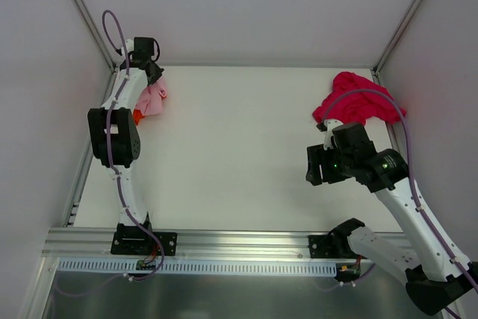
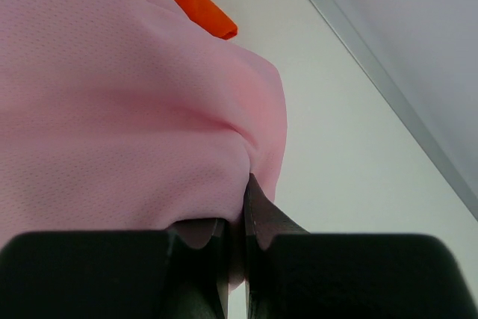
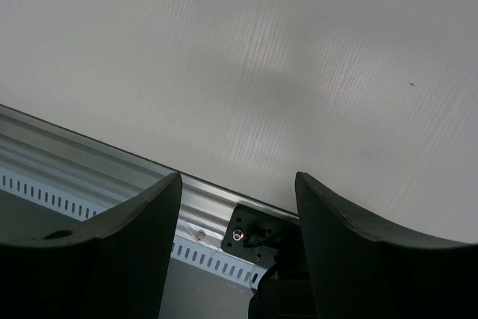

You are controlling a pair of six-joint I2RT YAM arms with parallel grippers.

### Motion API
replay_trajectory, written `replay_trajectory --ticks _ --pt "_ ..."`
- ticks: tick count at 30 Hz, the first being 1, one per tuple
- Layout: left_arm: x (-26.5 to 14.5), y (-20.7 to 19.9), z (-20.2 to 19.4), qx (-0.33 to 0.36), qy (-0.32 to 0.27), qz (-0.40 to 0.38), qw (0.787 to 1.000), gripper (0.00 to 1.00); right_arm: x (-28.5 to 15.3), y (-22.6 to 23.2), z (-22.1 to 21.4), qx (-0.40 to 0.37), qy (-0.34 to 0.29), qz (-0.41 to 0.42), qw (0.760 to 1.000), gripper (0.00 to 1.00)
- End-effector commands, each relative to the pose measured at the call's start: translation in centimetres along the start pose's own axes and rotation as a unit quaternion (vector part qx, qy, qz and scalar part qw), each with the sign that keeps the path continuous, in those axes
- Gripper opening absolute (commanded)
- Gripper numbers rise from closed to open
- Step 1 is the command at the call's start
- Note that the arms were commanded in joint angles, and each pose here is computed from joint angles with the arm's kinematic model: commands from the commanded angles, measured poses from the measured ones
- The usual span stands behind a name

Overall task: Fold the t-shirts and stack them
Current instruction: Put the neatly folded tshirt into the corner of the board with the left arm

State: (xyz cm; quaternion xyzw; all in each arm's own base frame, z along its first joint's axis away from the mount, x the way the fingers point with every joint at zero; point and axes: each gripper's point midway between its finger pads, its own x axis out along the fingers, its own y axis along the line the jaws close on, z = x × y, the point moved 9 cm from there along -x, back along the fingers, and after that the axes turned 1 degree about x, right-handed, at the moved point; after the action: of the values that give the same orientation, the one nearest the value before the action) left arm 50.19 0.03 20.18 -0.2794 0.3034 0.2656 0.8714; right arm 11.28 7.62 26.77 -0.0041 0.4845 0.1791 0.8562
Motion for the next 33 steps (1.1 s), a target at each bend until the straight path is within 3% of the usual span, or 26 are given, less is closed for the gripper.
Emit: replay_trajectory --ticks 1,10,11,12,13,16,19,26,29,33 --pt "-0.1 -0.7 -0.1 -0.030 0.004 -0.027 0.999 0.00 -0.4 0.1 0.5 -0.007 -0.019 0.000 1.000 0.67" --pt "-0.9 0.1 -4.2 -0.002 0.044 -0.014 0.999 0.00 -1.3 -0.3 0.6 -0.023 -0.024 -0.017 0.999 0.67" --pt "-0.8 0.1 -4.5 0.001 0.053 -0.017 0.998 0.06 -1.4 -0.5 0.7 -0.024 -0.027 -0.028 0.999 0.67" --pt "-0.6 0.4 -5.0 0.009 0.061 -0.017 0.998 0.23 -1.5 -0.5 0.7 -0.025 -0.027 -0.027 0.999 0.67" --pt "-0.7 0.5 -5.2 0.011 0.066 -0.019 0.998 0.49 -1.6 -0.5 0.7 -0.027 -0.027 -0.026 0.999 0.67" --pt "-1.6 0.7 -5.6 0.006 0.066 -0.036 0.997 0.71 -1.4 -0.5 0.6 -0.029 -0.026 -0.027 0.999 0.67" --pt "-3.6 0.6 -4.8 -0.006 0.051 -0.053 0.997 0.84 -1.0 -0.5 0.5 -0.028 -0.026 -0.024 0.999 0.67" --pt "-11.2 0.5 -3.6 -0.031 0.056 -0.117 0.991 0.88 -0.1 -0.5 0.5 -0.023 -0.036 -0.021 0.999 0.66" --pt "-14.2 -0.2 -3.9 -0.010 0.040 -0.153 0.987 0.88 0.3 -0.4 0.6 -0.021 -0.038 -0.017 0.999 0.67" --pt "-14.2 -0.2 -3.0 0.007 0.000 -0.150 0.989 0.90 0.1 0.0 1.1 -0.022 -0.044 0.001 0.999 0.67"
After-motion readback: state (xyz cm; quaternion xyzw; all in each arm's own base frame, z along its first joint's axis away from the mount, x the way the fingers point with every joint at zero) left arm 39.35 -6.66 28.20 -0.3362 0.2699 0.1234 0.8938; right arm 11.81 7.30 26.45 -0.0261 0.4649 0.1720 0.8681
